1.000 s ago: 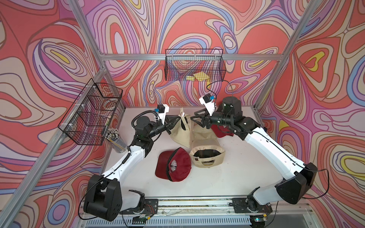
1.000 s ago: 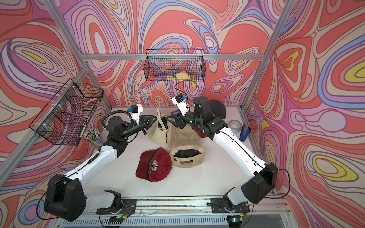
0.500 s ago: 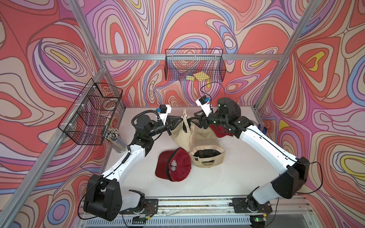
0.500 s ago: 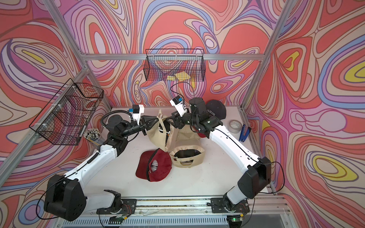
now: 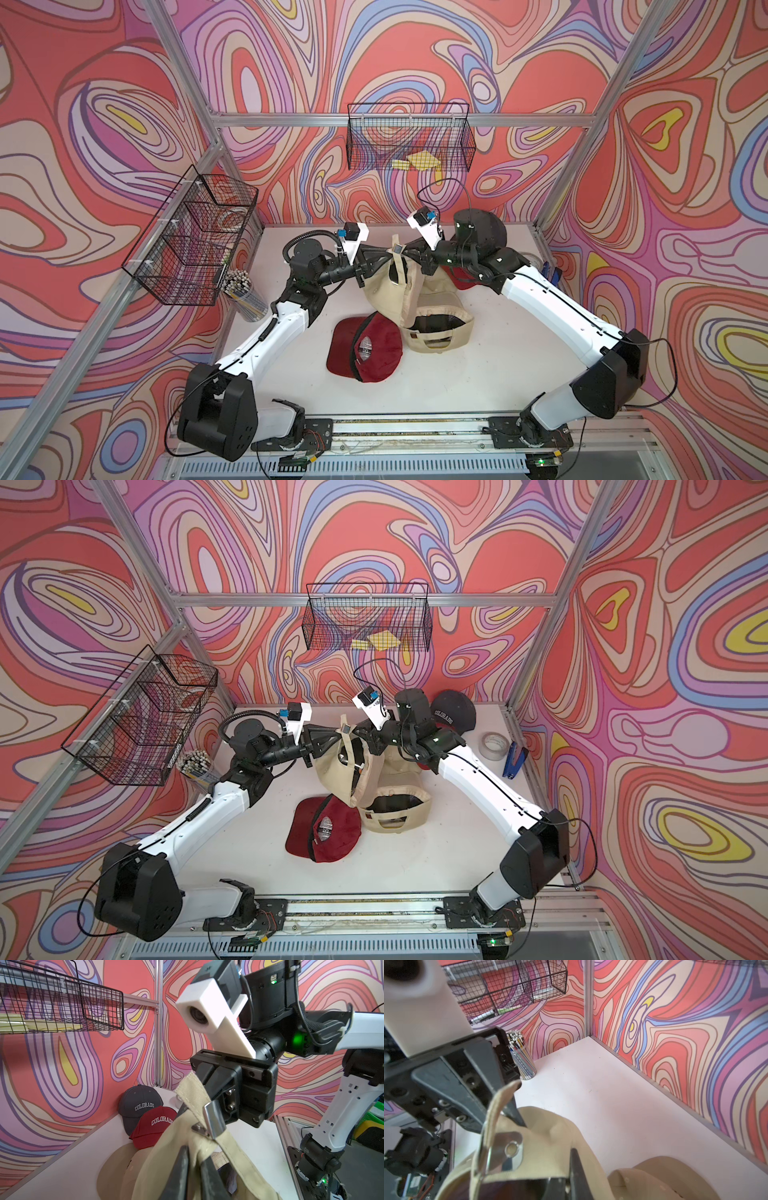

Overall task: Open the adjustable buckle of the baseball cap
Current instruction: Pull the adjustable strap on the baseball cap.

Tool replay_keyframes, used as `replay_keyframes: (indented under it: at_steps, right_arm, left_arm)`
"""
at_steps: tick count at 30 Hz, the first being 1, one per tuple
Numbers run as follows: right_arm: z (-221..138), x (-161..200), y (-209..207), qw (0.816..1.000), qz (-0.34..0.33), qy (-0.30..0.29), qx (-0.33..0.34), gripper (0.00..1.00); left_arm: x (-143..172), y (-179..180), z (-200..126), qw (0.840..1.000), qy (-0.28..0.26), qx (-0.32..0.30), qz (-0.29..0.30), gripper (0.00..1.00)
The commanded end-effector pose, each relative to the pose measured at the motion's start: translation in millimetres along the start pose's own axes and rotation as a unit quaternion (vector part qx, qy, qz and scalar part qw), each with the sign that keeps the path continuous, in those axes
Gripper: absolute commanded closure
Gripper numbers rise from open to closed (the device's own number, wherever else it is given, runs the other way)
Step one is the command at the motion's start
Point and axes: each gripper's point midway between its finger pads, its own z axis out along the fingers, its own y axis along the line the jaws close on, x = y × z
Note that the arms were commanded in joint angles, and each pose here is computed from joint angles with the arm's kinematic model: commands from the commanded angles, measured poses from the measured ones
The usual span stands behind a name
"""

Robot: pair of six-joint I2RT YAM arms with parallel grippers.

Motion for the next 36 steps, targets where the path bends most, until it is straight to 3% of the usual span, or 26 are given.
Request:
replay_keyframes:
  at_steps: [1, 6, 15, 21, 31, 36]
  right_arm:
    - [-2.3, -5.2, 9.8, 1.000, -0.013, -0.011, -0.020, 1.00]
    - [1.9, 1.7, 29.2, 0.996, -0.019, -0.001, -0.086, 1.00]
    - [4.4, 7.7, 38.7, 0.992, -0.013, 0.017, -0.123, 1.00]
    - [12.7, 15.5, 36.2, 0.991, 0.000, 0.035, -0.128, 1.00]
    - [15.2, 15.5, 32.9, 0.992, 0.008, 0.035, -0.120, 1.00]
    - [19.4, 16.1, 23.2, 0.994, 0.025, 0.042, -0.095, 0.97]
  left_arm:
    - [-7.8, -6.6, 2.0, 1.000, -0.002, 0.013, 0.027, 0.69]
    - [-6.6, -8.9, 1.4, 0.999, -0.002, 0.017, 0.032, 0.55]
    - [-0.8, -5.8, 0.2, 0.999, 0.013, 0.005, 0.047, 0.53]
    - [-7.7, -9.8, -2.0, 0.998, -0.007, 0.003, 0.055, 0.51]
    - [-13.7, -14.2, -1.8, 0.998, -0.025, 0.015, 0.055, 0.98]
    - [-14.6, -16.4, -1.4, 0.998, -0.028, 0.023, 0.053, 1.00]
